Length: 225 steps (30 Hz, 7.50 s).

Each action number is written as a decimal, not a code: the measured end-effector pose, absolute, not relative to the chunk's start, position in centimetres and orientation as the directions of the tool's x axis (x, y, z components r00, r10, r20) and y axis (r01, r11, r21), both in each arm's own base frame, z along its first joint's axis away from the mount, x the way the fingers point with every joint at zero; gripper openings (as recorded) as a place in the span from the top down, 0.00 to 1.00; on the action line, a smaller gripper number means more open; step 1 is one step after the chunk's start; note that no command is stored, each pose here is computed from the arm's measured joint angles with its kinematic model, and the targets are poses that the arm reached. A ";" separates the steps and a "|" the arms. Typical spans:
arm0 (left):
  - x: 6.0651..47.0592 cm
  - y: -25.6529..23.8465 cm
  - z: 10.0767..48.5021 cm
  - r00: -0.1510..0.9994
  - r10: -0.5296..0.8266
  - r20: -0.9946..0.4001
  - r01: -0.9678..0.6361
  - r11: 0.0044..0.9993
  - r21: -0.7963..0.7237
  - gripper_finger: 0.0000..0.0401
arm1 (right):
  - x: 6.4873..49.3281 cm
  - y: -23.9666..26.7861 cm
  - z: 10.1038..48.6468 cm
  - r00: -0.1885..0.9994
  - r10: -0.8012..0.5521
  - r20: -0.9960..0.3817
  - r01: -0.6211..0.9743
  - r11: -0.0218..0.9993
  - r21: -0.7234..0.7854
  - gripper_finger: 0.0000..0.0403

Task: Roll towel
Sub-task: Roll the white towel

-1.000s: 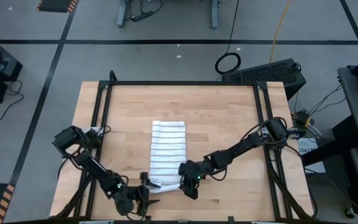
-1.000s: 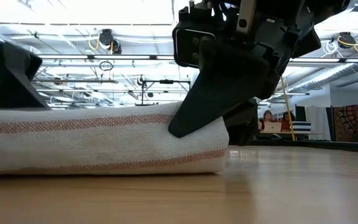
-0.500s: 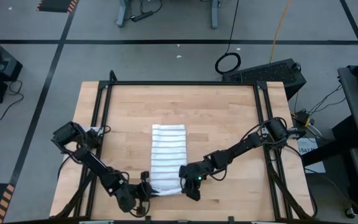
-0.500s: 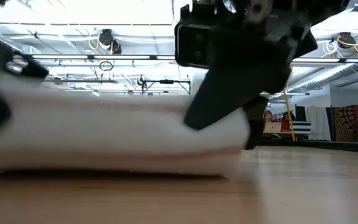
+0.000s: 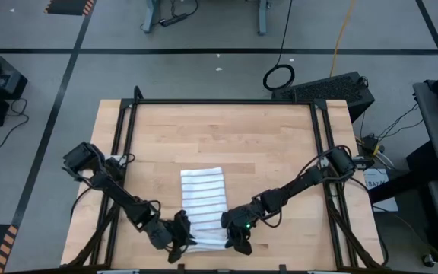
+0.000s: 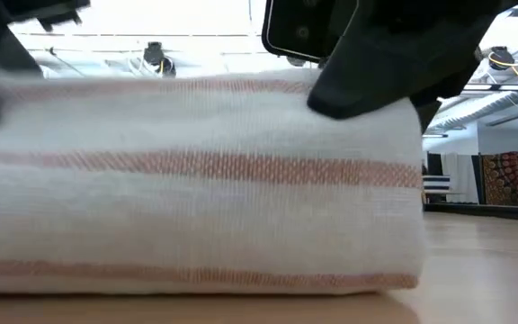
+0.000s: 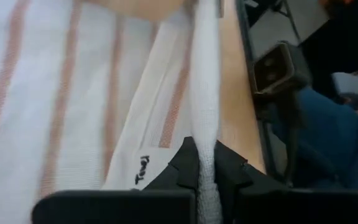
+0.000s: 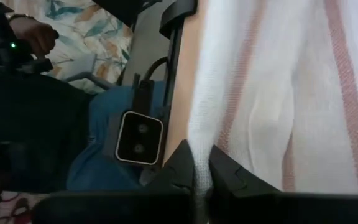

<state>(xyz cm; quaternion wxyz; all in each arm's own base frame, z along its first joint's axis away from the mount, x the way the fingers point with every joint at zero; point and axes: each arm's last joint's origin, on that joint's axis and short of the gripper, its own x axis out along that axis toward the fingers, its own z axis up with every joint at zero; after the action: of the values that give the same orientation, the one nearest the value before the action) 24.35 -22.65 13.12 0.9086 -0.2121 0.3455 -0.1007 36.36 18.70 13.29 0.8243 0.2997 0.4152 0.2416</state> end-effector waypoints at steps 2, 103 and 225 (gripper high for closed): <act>24.4 -22.2 12.9 0.734 -0.330 -0.594 0.023 0.886 -0.464 0.96 | 36.4 18.4 13.2 0.533 0.641 -0.552 -0.155 0.716 0.681 0.98; 20.9 -17.9 15.3 0.564 -0.194 -0.803 -0.045 0.963 -0.265 0.24 | 38.8 17.6 8.5 0.859 0.208 -0.467 -0.142 0.975 0.173 1.00; 16.8 -24.7 9.1 0.753 0.075 -0.654 0.105 0.967 0.231 0.34 | 38.2 18.6 6.6 0.859 0.159 -0.486 -0.077 0.980 0.185 0.75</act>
<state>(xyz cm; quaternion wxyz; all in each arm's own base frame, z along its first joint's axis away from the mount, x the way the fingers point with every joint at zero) 16.82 -24.67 9.11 0.9275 0.1276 0.3513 -0.0080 38.24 18.58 6.56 0.9609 0.0798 0.2581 0.0614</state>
